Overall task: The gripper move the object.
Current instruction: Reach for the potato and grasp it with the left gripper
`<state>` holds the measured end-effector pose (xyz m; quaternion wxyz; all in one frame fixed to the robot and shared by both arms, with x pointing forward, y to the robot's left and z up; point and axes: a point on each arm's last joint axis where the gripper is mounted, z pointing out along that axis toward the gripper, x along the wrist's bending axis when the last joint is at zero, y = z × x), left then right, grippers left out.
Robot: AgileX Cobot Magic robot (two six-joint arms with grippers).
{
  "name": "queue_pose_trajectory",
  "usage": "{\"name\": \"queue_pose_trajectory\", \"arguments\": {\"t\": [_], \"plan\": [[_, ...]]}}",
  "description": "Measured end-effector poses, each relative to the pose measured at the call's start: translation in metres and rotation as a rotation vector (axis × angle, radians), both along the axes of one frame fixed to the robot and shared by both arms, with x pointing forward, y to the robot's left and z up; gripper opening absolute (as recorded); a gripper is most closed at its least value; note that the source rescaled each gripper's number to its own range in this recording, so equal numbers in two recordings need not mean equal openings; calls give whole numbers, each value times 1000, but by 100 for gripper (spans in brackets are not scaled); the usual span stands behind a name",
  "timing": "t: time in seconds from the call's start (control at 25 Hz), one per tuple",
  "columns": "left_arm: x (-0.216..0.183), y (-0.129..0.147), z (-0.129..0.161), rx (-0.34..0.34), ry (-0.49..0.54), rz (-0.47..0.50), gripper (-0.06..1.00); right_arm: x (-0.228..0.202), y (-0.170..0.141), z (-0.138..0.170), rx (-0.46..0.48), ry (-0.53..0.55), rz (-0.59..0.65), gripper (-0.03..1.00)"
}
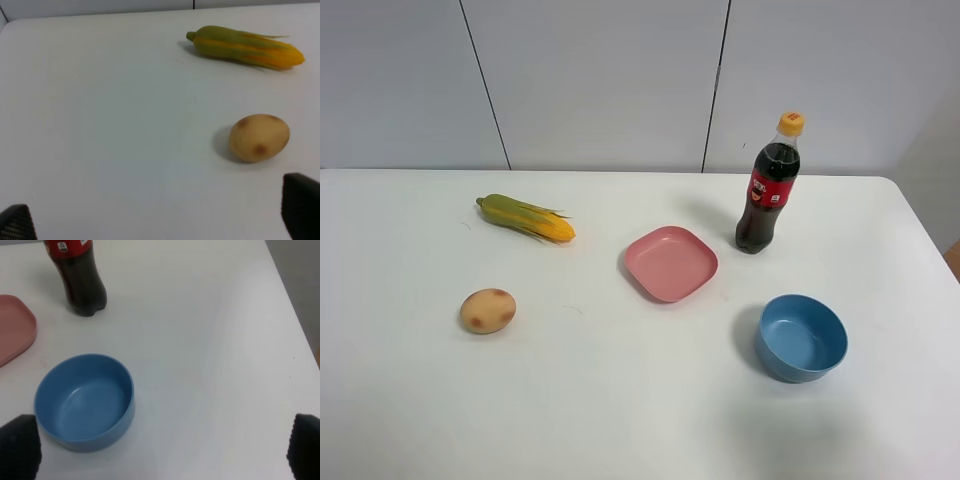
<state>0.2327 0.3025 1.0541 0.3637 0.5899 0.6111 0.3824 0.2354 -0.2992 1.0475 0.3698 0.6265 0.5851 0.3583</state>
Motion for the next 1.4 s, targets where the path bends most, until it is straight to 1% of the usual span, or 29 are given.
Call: {"name": "queue_pose_trajectory", "arguments": {"t": [1.08,1.2,1.4], "plan": [[1,-1,0,1,4,-7,100,0,0,0,0,0,0,100],[9,0,2,2,60,-11,100,0,0,0,0,0,0,100],[40,-2,22,-27,196,-32,100,0,0,0,0,0,0,100]]}}
